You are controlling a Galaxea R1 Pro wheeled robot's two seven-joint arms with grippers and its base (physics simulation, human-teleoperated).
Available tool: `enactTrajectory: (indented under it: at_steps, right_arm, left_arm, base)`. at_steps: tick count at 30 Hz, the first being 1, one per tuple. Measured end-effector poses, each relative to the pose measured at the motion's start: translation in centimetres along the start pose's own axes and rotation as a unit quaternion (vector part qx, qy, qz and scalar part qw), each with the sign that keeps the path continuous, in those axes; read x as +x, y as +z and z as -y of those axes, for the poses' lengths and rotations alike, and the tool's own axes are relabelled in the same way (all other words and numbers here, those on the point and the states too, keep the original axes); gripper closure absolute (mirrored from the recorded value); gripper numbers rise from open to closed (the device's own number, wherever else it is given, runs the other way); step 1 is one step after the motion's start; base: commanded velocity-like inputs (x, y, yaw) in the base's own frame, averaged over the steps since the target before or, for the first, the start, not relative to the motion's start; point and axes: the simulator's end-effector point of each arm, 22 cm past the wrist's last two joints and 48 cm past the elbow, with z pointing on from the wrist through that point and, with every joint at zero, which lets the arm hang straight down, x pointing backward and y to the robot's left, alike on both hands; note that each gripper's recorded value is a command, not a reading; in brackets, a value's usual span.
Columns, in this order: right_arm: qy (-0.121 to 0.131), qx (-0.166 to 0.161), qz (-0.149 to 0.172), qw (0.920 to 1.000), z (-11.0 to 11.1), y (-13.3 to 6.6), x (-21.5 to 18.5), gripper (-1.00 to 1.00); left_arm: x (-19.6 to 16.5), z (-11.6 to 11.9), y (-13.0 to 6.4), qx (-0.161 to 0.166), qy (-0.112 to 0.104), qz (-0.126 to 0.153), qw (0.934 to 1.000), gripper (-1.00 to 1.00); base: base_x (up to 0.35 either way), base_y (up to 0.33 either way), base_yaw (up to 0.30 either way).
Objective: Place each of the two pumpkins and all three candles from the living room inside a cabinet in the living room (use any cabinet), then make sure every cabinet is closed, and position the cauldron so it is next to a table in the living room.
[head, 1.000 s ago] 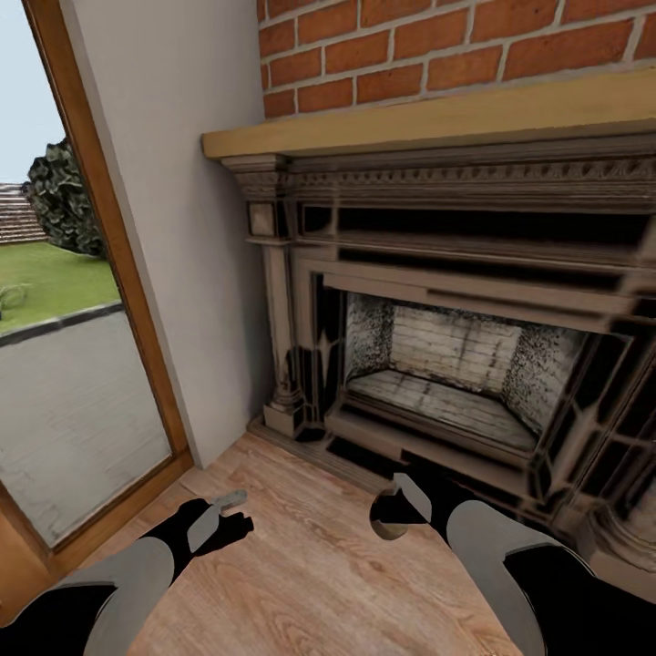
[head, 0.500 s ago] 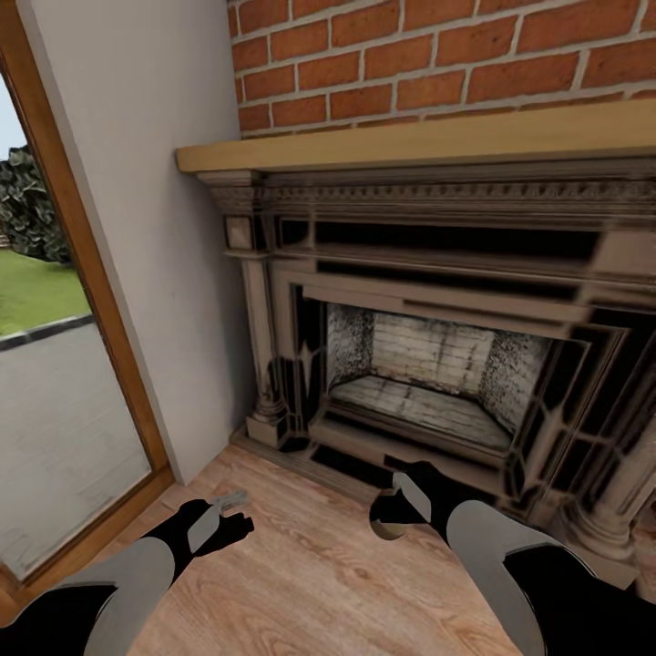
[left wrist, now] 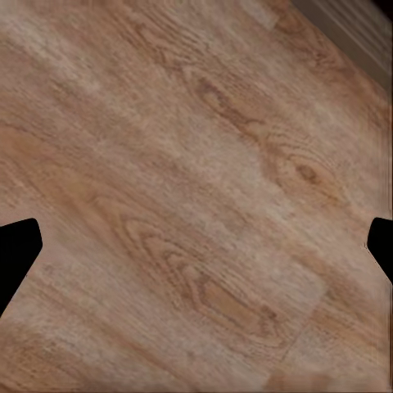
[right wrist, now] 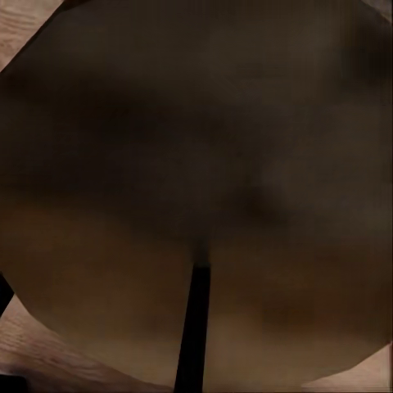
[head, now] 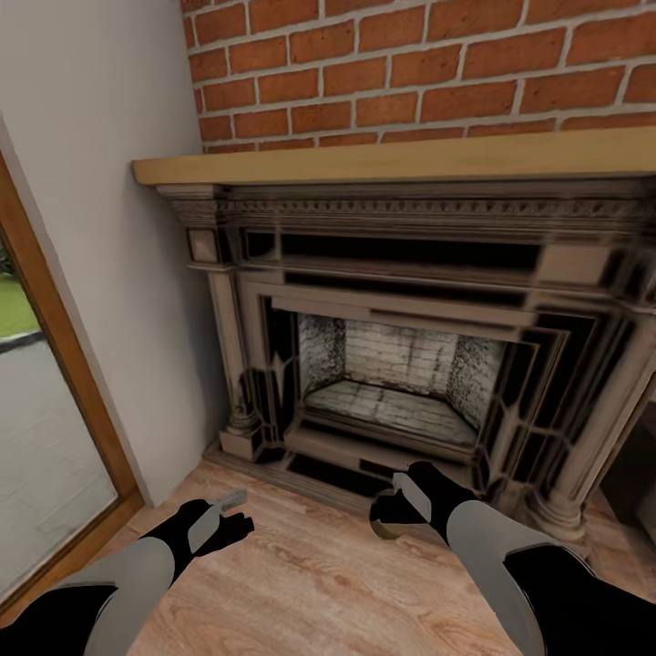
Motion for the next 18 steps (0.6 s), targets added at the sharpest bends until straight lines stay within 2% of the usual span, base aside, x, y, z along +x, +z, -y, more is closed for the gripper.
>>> enactTrajectory:
  at_steps: [18]
  right_arm:
    - [-0.001, 0.0, 0.008, 1.0, -0.4, -4.0, -2.2, 1.0]
  left_arm:
    - [-2.5, 1.1, -3.7, 0.003, 0.0, 0.008, 1.0, -1.0]
  base:
    - [0.0, 0.0, -0.257]
